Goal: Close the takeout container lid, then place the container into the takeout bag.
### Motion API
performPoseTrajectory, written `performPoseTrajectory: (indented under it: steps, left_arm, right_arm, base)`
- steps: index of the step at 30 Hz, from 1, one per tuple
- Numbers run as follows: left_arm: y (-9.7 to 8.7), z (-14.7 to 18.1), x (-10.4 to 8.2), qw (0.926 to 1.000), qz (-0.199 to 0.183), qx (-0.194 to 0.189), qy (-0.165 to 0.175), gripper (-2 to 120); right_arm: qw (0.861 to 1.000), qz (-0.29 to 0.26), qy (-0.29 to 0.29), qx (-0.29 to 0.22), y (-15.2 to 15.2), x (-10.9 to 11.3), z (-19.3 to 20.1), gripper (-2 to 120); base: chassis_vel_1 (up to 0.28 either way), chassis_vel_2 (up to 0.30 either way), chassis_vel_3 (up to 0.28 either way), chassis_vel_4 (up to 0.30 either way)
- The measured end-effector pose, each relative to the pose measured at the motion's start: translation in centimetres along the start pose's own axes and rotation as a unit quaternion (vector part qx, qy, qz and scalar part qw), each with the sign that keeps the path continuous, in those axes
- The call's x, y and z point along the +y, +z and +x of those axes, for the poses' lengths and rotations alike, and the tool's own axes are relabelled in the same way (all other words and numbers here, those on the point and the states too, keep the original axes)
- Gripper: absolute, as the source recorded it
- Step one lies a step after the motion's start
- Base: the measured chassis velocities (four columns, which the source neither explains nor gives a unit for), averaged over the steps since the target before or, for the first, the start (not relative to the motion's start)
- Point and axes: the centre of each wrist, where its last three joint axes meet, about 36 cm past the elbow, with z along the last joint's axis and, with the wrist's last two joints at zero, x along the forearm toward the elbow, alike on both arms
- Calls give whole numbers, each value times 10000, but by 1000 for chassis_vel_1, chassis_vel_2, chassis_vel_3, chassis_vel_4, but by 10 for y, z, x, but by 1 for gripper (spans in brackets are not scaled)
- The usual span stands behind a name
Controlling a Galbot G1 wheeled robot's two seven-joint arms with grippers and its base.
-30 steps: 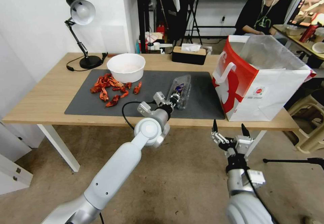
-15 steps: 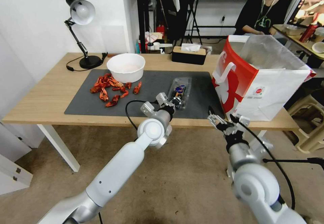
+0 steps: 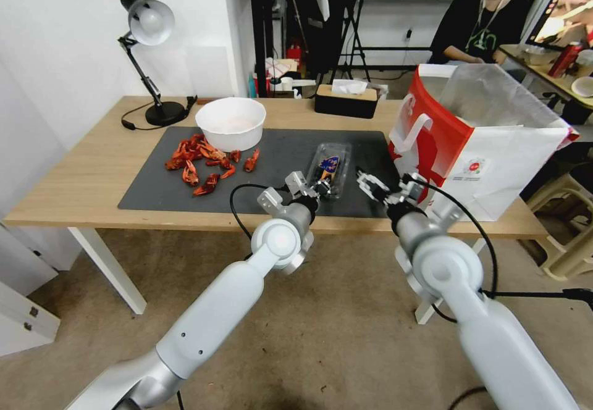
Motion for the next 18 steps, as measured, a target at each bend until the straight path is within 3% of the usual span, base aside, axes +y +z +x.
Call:
performPoseTrajectory:
  steps: [18]
  left_arm:
    - [4, 0, 4, 10000, -82, 14, -35, 0]
  right_arm:
    - [9990, -101, 171, 403, 10, 8, -65, 98]
  base:
    - [0, 0, 0, 0]
